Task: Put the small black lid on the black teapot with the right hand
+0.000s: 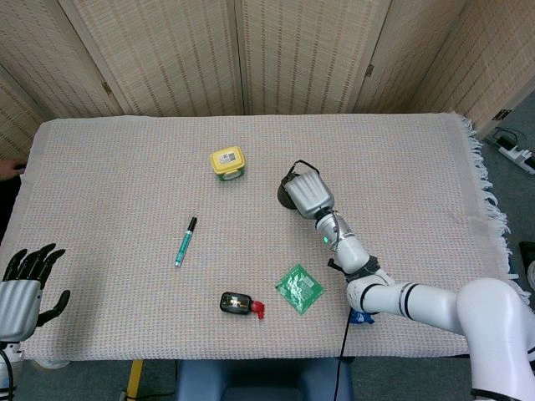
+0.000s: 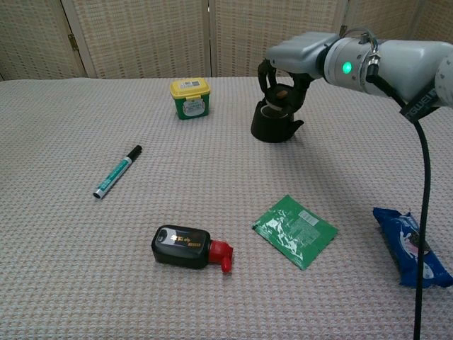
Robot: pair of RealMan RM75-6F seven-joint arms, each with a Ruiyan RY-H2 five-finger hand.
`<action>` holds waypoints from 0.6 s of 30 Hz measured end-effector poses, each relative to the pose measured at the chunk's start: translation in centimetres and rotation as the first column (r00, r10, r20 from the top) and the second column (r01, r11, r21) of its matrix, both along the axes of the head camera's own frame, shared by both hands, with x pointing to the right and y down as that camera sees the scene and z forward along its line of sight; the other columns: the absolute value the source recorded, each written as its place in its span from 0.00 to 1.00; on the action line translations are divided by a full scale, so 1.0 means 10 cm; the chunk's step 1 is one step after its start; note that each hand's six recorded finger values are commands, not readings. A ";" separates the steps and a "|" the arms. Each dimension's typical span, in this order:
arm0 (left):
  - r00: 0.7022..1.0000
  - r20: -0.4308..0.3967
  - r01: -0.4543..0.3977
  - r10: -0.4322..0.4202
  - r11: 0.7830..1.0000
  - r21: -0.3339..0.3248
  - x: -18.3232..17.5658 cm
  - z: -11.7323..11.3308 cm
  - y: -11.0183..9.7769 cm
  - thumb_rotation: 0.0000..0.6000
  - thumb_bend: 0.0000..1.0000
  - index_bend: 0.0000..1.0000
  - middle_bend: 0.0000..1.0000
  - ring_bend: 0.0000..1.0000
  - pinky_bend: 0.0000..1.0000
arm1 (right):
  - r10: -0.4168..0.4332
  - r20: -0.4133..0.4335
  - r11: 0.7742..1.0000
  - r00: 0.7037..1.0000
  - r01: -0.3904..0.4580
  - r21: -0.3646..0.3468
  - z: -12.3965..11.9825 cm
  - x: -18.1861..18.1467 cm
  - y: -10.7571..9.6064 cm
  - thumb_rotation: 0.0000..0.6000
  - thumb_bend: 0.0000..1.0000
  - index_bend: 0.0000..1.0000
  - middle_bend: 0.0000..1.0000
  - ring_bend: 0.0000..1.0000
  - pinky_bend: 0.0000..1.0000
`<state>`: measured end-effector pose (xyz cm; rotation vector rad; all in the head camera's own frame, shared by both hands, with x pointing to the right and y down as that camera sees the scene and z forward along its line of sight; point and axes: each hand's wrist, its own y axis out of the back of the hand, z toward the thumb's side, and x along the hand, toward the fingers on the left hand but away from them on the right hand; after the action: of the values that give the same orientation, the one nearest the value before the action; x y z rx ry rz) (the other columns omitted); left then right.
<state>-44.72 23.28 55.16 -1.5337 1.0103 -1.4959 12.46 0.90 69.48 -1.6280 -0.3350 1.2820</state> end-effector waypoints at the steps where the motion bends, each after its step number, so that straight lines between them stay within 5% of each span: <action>1: 1.000 0.000 -0.001 0.001 1.000 -0.001 0.01 0.00 0.00 1.00 0.33 0.14 0.09 0.12 0.07 | 0.007 -0.005 1.000 1.000 -0.007 0.001 0.01 0.02 -0.03 1.00 0.33 0.43 0.40 0.88 0.80; 18: 1.000 0.013 0.006 -0.006 1.000 -0.006 0.01 -0.02 0.01 1.00 0.33 0.14 0.09 0.12 0.07 | 0.036 -0.041 0.999 0.999 -0.036 -0.006 0.32 -0.03 -0.18 1.00 0.33 0.43 0.39 0.88 0.80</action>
<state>-44.63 23.33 54.93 -1.5240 1.0047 -1.5127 12.20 -0.91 72.66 -1.6055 -0.3369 1.3427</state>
